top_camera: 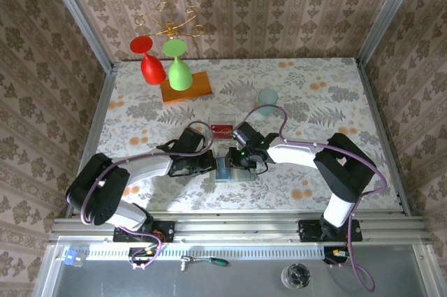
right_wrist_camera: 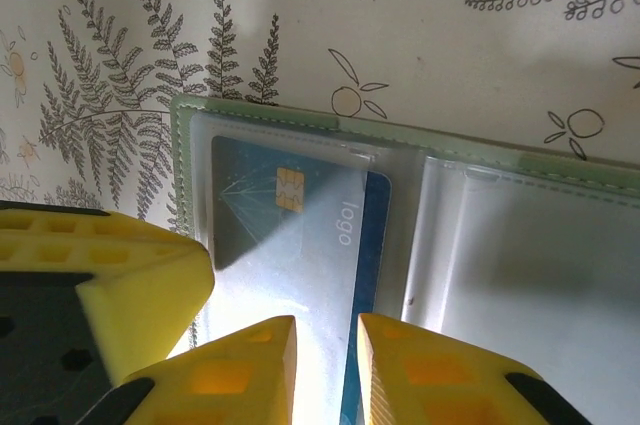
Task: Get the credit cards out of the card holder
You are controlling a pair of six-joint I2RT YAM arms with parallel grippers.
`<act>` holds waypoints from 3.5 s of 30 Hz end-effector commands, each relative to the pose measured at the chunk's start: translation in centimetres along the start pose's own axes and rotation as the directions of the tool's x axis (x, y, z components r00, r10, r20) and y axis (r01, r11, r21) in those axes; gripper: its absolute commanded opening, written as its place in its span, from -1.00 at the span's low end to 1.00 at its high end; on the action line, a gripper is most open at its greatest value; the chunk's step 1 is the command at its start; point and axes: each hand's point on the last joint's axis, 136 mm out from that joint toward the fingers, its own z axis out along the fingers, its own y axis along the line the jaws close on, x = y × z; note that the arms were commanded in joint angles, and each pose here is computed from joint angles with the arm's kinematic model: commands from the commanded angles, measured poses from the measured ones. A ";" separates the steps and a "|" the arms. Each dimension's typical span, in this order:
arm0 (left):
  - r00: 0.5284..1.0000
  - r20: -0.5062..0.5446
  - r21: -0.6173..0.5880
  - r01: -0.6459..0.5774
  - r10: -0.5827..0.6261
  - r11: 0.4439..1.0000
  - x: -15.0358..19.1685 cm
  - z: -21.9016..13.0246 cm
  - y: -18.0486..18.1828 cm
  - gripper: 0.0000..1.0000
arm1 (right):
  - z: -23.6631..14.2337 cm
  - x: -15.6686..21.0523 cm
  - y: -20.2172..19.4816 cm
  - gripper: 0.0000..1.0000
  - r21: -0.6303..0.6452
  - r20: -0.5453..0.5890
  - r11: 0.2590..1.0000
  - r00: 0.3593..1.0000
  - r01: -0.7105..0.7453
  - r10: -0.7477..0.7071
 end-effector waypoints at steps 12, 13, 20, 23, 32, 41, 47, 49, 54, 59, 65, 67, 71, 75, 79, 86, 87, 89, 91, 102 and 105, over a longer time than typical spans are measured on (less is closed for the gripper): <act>1.000 -0.016 -0.055 -0.007 0.006 0.998 0.5 -0.2 1.5 -0.89 | 1.4 0.2 0.6 -0.57 -0.029 -0.030 0.999 0.999 -0.020 0.020; 1.000 -0.017 -0.056 -0.007 0.006 0.998 0.6 -0.2 1.6 -0.89 | 1.4 0.3 0.6 -0.57 -0.030 -0.032 0.999 0.999 -0.021 0.020; 1.000 -0.014 -0.052 -0.005 0.005 0.999 0.6 -0.2 1.5 -0.89 | 1.5 0.6 0.5 -0.56 -0.036 -0.036 0.999 0.999 -0.023 0.022; 1.000 -0.014 -0.051 -0.005 0.004 0.999 0.6 -0.2 1.5 -0.89 | 1.5 0.5 0.9 -0.60 -0.058 -0.038 0.998 0.999 -0.022 0.020; 1.000 -0.010 -0.049 -0.005 0.004 0.999 0.6 -0.4 1.5 -0.89 | 1.8 0.8 0.3 -0.55 -0.036 -0.046 0.999 0.999 -0.031 0.029; 1.000 -0.001 -0.048 -0.006 0.006 0.999 0.6 -0.6 1.4 -0.88 | 0.8 0.9 -1.3 -0.49 0.072 -0.027 0.997 1.000 -0.003 0.005; 1.000 -0.002 -0.048 -0.006 0.006 0.999 0.6 -0.6 1.4 -0.88 | 0.3 0.6 -1.2 -0.48 0.078 -0.017 0.997 1.000 0.015 -0.014; 1.000 0.000 -0.046 -0.007 0.007 0.999 0.5 -0.7 1.3 -0.88 | 0.3 0.5 -1.0 -0.48 0.070 -0.014 0.997 1.000 0.021 -0.020; 1.000 0.002 -0.045 -0.008 0.008 0.999 0.5 -0.8 1.2 -0.88 | 0.0 0.3 -0.6 -0.48 0.058 -0.003 0.998 1.000 0.030 -0.030; 0.999 0.026 -0.024 -0.019 0.019 1.000 -0.1 -1.3 0.4 -0.88 | -0.5 0.1 0.1 -0.48 0.026 0.014 0.999 0.999 0.030 -0.031; 0.999 0.040 0.015 -0.025 0.025 1.000 -0.4 -1.7 -0.8 -0.88 | -1.4 -0.1 0.5 -0.48 0.010 0.037 1.000 0.999 0.028 -0.028; 0.999 0.038 0.023 -0.027 0.026 0.999 -0.5 -1.6 -1.0 -0.88 | -1.6 0.0 0.4 -0.47 0.014 0.038 1.000 0.999 0.027 -0.027; 0.999 0.026 0.029 -0.032 0.031 0.999 -0.3 -1.1 -1.4 -0.88 | -1.7 0.2 0.0 -0.47 0.021 0.038 1.000 0.999 0.020 -0.021; 0.999 0.012 0.032 -0.044 0.043 0.999 -0.2 -0.5 -1.9 -0.88 | -1.8 0.4 -0.4 -0.47 0.028 0.035 1.000 0.999 0.011 -0.012; 0.999 -0.004 0.024 -0.047 0.047 0.999 0.0 0.0 -2.0 -0.89 | -1.8 0.6 -0.7 -0.46 0.034 0.032 0.999 0.999 0.004 -0.005; 0.999 -0.012 -0.009 -0.051 0.051 0.999 0.2 0.4 -1.2 -0.90 | -1.4 1.0 -1.3 -0.43 0.039 0.019 0.999 1.000 -0.008 0.007; 0.999 -0.013 -0.015 -0.053 0.053 0.998 0.2 0.5 -1.2 -0.90 | -1.3 1.1 -1.3 -0.42 0.040 0.018 0.999 1.000 -0.008 0.007; 0.998 -0.016 -0.027 -0.054 0.053 0.998 0.3 0.5 -0.9 -0.90 | -1.1 1.1 -1.5 -0.41 0.042 0.014 0.999 1.000 -0.013 0.012; 0.999 -0.015 -0.032 -0.053 0.052 0.998 0.2 0.6 -0.8 -0.90 | -0.9 1.2 -1.5 -0.39 0.040 0.012 0.999 1.000 -0.015 0.014; 0.998 -0.036 -0.070 -0.049 0.047 0.996 0.5 0.7 -0.2 -0.92 | 0.0 1.2 -1.6 -0.38 0.007 0.000 0.999 0.999 -0.049 0.049; 0.998 -0.039 -0.078 -0.048 0.045 0.996 0.5 0.6 0.0 -0.92 | 0.3 1.3 -1.6 -0.38 -0.016 -0.007 0.998 0.998 -0.065 0.065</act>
